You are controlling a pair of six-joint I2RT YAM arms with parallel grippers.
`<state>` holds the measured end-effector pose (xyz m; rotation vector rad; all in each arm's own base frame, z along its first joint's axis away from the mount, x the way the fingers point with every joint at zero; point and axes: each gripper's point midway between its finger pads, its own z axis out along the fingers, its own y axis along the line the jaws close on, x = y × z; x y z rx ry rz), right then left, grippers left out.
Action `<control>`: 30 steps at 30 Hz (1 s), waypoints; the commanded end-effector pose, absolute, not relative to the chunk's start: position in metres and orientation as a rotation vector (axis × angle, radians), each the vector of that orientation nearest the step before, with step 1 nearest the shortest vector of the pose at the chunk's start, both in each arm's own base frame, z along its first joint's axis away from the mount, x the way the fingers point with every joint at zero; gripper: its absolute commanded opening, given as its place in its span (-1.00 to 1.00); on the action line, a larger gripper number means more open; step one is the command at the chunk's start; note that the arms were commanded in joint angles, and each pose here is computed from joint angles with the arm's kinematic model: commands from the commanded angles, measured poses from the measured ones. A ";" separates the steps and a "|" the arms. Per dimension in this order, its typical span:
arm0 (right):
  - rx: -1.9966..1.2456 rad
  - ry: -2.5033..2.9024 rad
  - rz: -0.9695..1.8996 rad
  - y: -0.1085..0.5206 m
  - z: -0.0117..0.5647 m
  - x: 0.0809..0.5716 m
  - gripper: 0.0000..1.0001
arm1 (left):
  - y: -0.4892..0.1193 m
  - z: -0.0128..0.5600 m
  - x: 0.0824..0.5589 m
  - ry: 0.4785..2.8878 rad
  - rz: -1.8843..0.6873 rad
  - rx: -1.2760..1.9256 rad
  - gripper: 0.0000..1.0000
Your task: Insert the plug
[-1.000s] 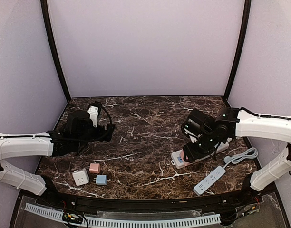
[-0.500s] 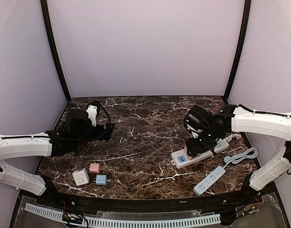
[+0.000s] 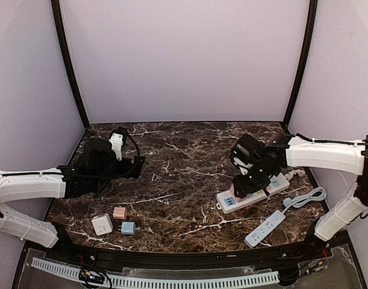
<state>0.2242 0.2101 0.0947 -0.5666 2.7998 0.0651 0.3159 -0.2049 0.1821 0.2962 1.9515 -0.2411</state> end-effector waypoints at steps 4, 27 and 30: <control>-0.530 2.806 0.036 0.202 0.086 0.228 -1.00 | -0.202 0.183 0.314 1.954 -0.244 0.297 0.97; -0.501 2.876 0.077 0.199 0.072 0.211 -1.00 | -0.202 0.183 0.315 1.954 -0.241 0.297 0.97; -0.538 2.882 0.054 0.195 0.074 0.208 -1.00 | -0.202 0.182 0.315 1.955 -0.241 0.299 0.97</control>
